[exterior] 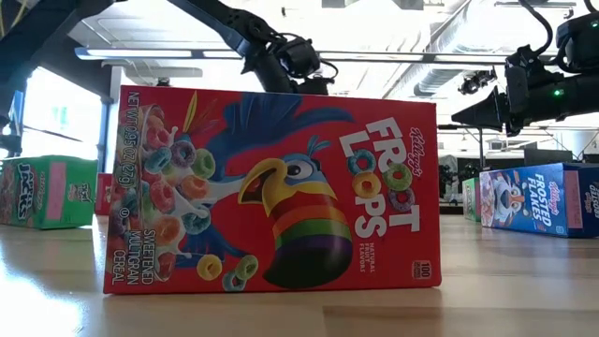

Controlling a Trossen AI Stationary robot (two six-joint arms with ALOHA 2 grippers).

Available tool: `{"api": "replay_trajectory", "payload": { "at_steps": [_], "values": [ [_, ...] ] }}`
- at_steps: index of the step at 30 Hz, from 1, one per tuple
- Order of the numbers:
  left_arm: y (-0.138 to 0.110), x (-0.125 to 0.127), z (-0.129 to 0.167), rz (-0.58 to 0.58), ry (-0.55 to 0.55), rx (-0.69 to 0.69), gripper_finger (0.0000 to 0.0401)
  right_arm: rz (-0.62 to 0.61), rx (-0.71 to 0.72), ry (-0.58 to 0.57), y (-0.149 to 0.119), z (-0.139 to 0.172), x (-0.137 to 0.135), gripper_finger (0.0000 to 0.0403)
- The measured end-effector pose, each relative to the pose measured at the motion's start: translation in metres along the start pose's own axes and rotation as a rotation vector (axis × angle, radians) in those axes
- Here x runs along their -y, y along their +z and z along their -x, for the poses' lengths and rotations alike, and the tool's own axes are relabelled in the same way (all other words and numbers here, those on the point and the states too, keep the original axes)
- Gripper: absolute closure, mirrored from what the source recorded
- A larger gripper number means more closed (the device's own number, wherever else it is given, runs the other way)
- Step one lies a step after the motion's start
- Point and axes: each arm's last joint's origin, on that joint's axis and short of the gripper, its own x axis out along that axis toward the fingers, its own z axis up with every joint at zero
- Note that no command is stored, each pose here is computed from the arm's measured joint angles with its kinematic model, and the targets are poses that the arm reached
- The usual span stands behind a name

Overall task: Stack cereal on shelf
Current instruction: Put the middle red cereal box on the shelf

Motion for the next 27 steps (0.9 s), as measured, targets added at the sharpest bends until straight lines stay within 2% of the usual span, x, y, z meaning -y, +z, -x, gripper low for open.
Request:
{"api": "replay_trajectory", "payload": {
  "at_steps": [12,27],
  "values": [
    [0.003,-0.002,0.004,-0.023,0.118,-0.020,0.0164,0.000,0.000,0.000,0.000,0.000,0.000,0.0403],
    [-0.001,-0.001,-0.012,-0.004,0.068,-0.040,0.0169,0.000,0.000,0.000,0.000,0.000,0.000,0.0403]
  ]
}}
